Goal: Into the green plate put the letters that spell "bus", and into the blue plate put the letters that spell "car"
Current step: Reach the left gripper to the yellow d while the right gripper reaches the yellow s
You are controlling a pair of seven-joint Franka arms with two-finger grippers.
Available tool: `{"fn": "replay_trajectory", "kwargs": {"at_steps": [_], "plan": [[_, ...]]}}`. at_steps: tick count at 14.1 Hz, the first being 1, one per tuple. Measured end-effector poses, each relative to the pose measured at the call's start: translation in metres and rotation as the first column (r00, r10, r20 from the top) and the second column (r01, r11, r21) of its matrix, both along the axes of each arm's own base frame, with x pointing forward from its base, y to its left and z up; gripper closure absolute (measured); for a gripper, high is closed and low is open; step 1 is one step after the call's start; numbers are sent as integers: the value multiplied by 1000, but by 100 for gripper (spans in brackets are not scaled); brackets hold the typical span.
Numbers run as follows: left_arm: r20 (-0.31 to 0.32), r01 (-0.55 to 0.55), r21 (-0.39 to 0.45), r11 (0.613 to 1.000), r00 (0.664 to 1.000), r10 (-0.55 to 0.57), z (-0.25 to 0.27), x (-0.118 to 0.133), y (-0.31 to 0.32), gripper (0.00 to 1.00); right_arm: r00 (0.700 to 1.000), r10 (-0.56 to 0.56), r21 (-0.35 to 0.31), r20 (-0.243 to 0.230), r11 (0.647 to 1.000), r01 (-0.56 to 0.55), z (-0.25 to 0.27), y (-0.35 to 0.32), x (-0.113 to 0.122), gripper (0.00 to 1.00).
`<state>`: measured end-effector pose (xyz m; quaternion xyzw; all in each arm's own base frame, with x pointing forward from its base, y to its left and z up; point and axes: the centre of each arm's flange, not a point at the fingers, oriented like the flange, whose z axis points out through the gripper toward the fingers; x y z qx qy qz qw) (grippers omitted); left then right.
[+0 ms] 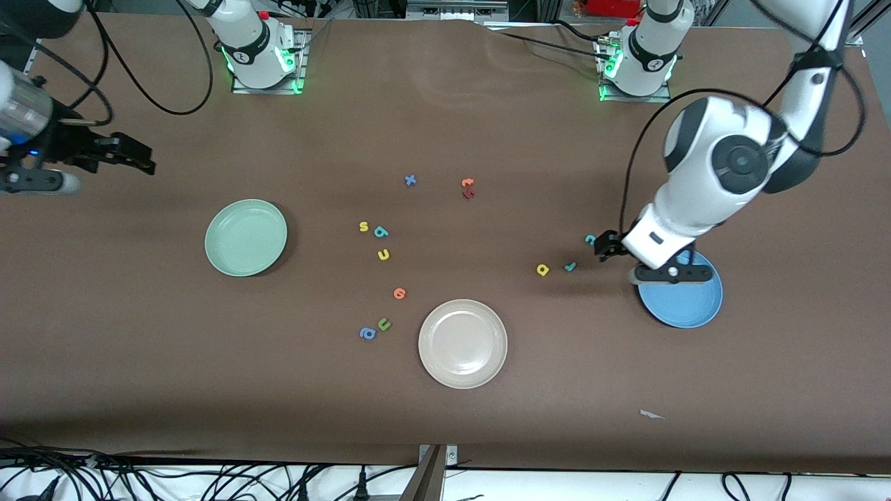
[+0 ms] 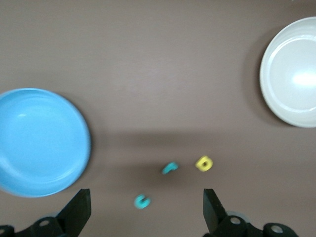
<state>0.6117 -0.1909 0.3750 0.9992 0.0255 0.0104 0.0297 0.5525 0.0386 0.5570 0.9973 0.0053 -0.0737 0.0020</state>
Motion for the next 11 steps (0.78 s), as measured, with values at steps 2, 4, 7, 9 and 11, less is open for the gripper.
{"fn": "replay_trajectory", "kwargs": {"at_steps": [2,4,7,9,11], "plan": [[5,-22,-18,1000,1000,22,-31,-2,-30,0,997,56,-2,-55,998,-56,-30,33,6,0],[18,-40,-30,999,999,40,-63,-4,-55,0,993,83,-12,-84,996,-85,-62,74,14,0],[22,-42,-49,998,999,43,-114,-15,-72,0,996,62,-28,-65,998,-64,-115,124,27,0],[20,-42,-57,997,999,43,-141,-26,-72,0,999,24,-41,-46,999,-26,-153,155,24,0],[15,-18,-42,999,1000,18,-160,-34,-73,0,1000,-15,-47,-15,999,14,-196,183,14,3]]}}
